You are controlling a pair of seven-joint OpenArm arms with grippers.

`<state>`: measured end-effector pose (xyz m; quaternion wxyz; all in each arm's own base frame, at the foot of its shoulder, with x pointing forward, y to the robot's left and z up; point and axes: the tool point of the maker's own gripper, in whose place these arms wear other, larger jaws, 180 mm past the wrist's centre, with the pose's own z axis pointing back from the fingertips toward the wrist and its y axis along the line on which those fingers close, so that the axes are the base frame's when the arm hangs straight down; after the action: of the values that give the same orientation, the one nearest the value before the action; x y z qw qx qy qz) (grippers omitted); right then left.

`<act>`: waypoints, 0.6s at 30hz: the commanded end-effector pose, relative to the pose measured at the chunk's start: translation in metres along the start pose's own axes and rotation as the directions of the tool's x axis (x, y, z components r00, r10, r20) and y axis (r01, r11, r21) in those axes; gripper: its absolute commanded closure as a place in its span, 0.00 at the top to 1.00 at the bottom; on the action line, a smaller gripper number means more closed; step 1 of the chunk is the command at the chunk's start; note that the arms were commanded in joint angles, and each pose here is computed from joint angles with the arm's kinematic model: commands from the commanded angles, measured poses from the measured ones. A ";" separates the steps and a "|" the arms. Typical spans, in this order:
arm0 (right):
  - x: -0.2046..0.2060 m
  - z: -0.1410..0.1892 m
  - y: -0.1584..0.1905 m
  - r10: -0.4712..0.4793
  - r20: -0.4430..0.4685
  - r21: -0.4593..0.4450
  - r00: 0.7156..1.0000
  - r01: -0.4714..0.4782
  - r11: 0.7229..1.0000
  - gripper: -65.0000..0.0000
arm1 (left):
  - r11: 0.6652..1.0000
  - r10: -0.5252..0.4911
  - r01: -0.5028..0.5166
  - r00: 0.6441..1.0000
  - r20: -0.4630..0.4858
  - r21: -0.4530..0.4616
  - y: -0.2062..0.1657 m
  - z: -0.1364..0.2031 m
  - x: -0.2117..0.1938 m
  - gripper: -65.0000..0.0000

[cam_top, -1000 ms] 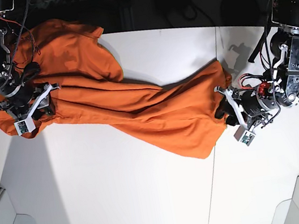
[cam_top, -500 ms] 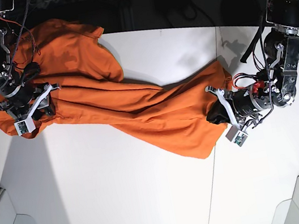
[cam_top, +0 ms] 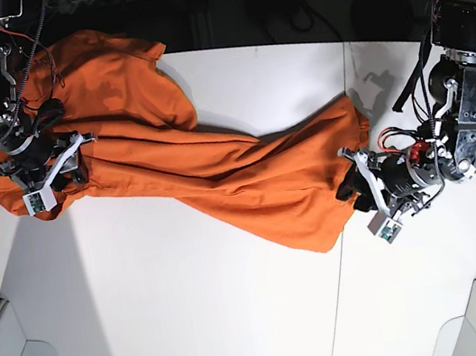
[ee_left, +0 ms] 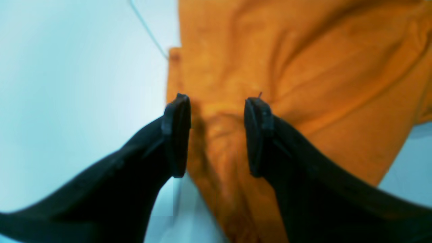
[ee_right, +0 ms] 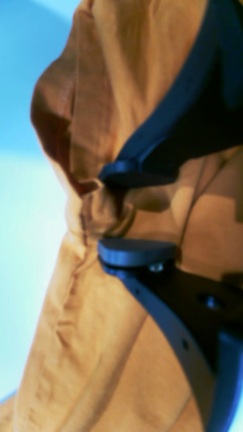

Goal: Layout the t-shirt on the table in an organized manner, then fold the t-shirt properly

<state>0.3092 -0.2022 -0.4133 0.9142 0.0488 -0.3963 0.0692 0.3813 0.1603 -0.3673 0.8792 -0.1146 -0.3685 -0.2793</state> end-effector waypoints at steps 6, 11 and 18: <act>0.012 0.002 -0.006 0.005 0.032 -0.014 0.999 -0.004 1.000 0.39 | 0.997 -0.064 0.061 0.997 0.050 0.055 0.012 0.006 0.008 0.44; 0.012 0.002 -0.006 0.004 0.032 -0.013 0.999 -0.004 1.000 0.39 | 0.998 -0.054 0.051 0.997 0.061 0.044 0.008 0.004 0.009 0.44; 0.012 0.002 -0.006 0.004 0.031 -0.013 1.000 -0.004 1.000 0.39 | 0.999 -0.038 0.037 0.996 0.080 0.015 -0.006 -0.004 0.014 0.20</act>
<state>0.3092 -0.2023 -0.4133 0.9142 0.0485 -0.3962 0.0694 0.3764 0.1464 -0.3773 0.8704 -0.1137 -0.3828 -0.2878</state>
